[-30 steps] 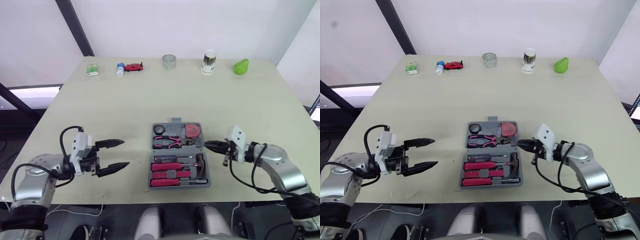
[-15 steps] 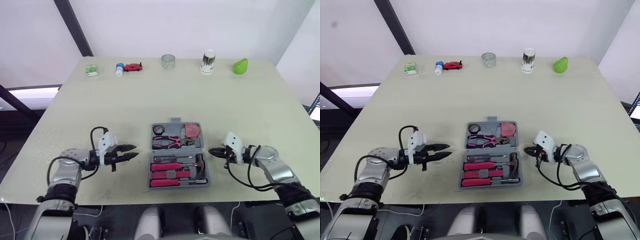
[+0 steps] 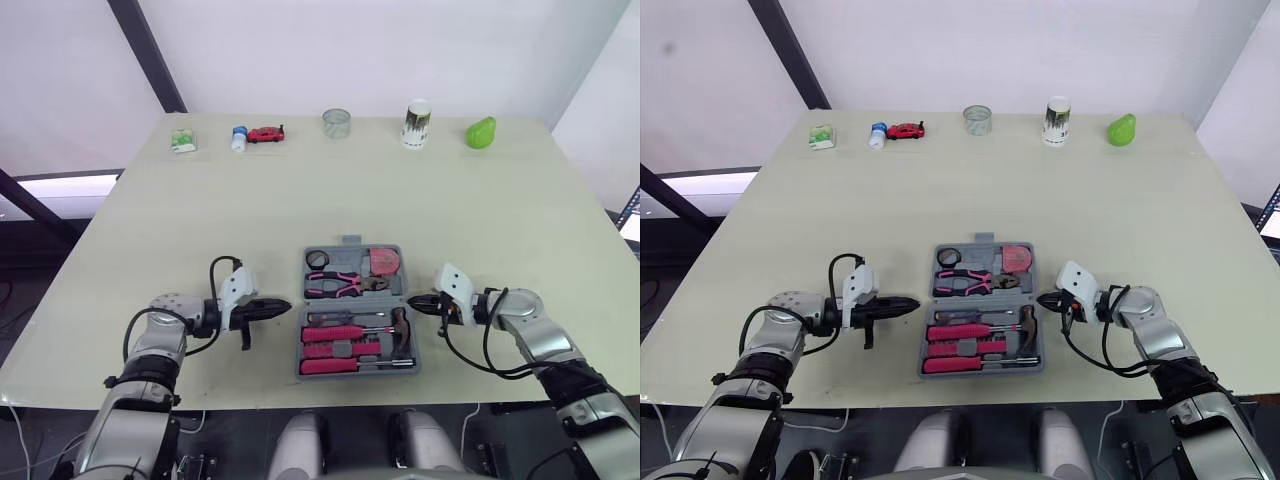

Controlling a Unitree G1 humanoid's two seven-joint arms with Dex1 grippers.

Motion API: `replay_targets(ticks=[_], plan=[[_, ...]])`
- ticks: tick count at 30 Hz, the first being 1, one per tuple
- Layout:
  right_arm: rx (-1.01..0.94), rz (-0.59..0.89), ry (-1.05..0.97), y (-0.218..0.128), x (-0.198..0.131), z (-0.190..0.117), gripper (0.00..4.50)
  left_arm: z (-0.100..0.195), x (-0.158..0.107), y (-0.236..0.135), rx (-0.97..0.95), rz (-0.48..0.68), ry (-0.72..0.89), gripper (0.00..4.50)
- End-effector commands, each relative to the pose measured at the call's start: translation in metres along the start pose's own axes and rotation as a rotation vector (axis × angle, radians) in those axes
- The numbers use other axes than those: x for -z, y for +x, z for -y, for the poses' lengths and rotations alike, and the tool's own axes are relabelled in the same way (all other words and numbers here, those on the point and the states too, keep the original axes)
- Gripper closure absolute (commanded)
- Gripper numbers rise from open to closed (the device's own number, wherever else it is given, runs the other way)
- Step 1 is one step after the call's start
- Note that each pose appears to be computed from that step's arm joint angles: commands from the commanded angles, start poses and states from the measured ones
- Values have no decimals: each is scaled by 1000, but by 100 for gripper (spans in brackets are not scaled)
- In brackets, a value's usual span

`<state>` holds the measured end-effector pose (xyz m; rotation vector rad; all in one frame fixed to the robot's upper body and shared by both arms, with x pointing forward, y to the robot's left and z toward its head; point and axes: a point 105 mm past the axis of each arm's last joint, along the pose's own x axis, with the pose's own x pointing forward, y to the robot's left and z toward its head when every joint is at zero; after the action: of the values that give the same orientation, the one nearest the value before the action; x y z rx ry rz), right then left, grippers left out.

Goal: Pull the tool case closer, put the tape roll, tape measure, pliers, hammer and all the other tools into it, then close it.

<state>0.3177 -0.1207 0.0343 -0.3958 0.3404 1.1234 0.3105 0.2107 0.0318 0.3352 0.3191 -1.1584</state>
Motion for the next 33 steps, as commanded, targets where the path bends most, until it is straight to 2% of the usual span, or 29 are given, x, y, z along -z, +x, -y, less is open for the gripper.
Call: replay_targets(ticks=[1, 19, 33], plan=[[-11, 27, -43, 2, -10, -2, 450, 3, -1, 4, 34, 4, 9, 440], [-31, 27, -65, 9, -13, -8, 450, 9, -12, 39, 172, -8, 18, 440], [-71, 33, -29, 0, -12, -20, 450, 20, -16, 49, 235, 6, 24, 440]])
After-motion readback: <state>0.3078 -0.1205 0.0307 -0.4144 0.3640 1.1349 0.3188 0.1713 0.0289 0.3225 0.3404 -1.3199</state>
